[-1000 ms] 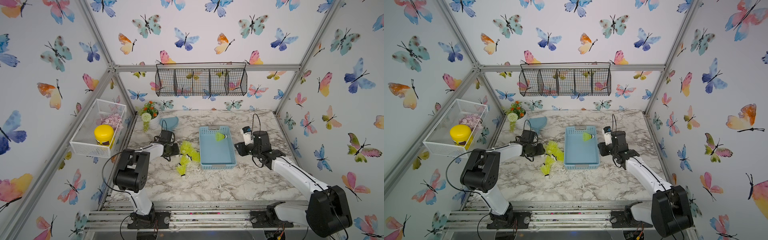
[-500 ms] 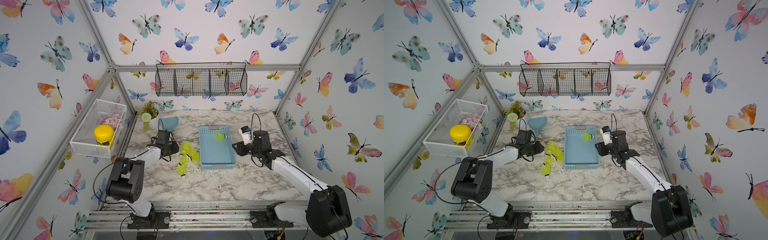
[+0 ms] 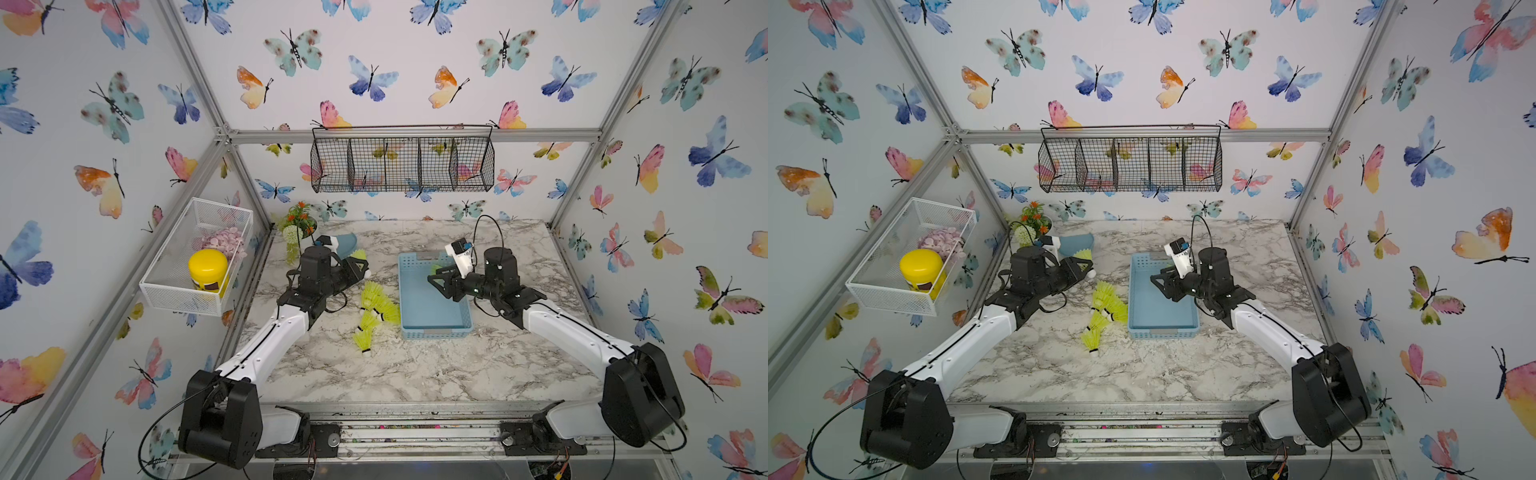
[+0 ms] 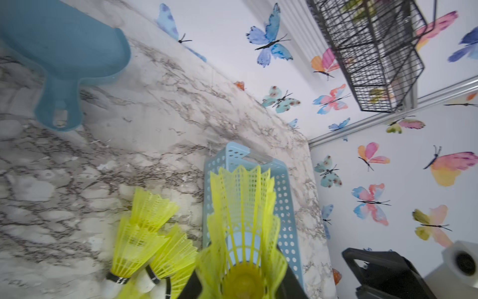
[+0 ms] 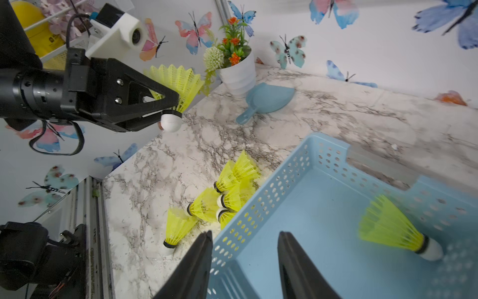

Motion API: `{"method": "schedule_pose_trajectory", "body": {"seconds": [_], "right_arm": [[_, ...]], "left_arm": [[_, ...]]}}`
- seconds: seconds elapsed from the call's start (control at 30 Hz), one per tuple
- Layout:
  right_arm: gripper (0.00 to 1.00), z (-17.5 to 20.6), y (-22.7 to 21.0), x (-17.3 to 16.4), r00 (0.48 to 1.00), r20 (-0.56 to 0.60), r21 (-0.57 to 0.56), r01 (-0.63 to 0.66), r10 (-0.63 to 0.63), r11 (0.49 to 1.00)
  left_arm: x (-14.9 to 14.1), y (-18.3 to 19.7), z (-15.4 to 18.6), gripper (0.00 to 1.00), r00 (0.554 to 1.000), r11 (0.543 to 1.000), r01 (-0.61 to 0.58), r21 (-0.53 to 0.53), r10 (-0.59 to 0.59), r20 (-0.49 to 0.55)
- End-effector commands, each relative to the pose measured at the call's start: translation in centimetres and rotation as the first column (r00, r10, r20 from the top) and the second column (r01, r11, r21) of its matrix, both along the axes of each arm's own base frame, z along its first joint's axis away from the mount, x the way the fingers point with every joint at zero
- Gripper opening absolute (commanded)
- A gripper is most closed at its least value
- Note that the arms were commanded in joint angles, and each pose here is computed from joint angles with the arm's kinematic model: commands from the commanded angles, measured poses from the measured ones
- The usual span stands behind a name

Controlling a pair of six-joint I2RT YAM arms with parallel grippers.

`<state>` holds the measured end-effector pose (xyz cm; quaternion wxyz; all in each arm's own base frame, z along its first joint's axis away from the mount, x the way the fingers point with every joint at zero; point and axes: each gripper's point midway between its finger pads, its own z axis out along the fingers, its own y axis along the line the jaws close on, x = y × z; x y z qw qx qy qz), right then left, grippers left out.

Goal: Put the shuttlecocks into the storage box
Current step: Pick up the shuttlecock at the center of the board, then place the shuttlecock in the storage box.

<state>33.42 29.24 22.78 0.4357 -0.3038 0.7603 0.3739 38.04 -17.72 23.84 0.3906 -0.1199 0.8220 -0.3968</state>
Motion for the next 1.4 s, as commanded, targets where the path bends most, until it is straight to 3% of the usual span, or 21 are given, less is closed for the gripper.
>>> {"method": "schedule_pose_trajectory", "body": {"seconds": [0.0, 0.33, 1.07, 1.37], "right_arm": [[0.48, 1.6, 3.3, -0.6, 0.996, 0.022, 0.066, -0.087, 0.085, 0.994], [0.49, 2.3, 8.8, -1.4, 0.979, 0.024, 0.098, -0.206, 0.204, 0.974], [0.49, 3.9, 9.5, -1.2, 0.976, 0.057, 0.13, -0.217, 0.211, 0.967], [0.37, 3.5, 9.1, -0.6, 0.985, 0.045, 0.106, -0.172, 0.168, 0.979]], "left_arm": [[-0.5, -2.4, 4.0, 0.32, 0.998, 0.992, 0.034, -0.118, -0.027, 0.063], [-1.8, -6.7, 5.7, 0.31, 0.992, 0.978, 0.104, -0.18, -0.089, 0.089], [-2.6, -8.5, 3.5, 0.3, 0.992, 0.982, 0.119, -0.147, -0.112, 0.051], [-2.9, -8.9, 3.4, 0.32, 0.991, 0.98, 0.129, -0.149, -0.123, 0.05]]}}
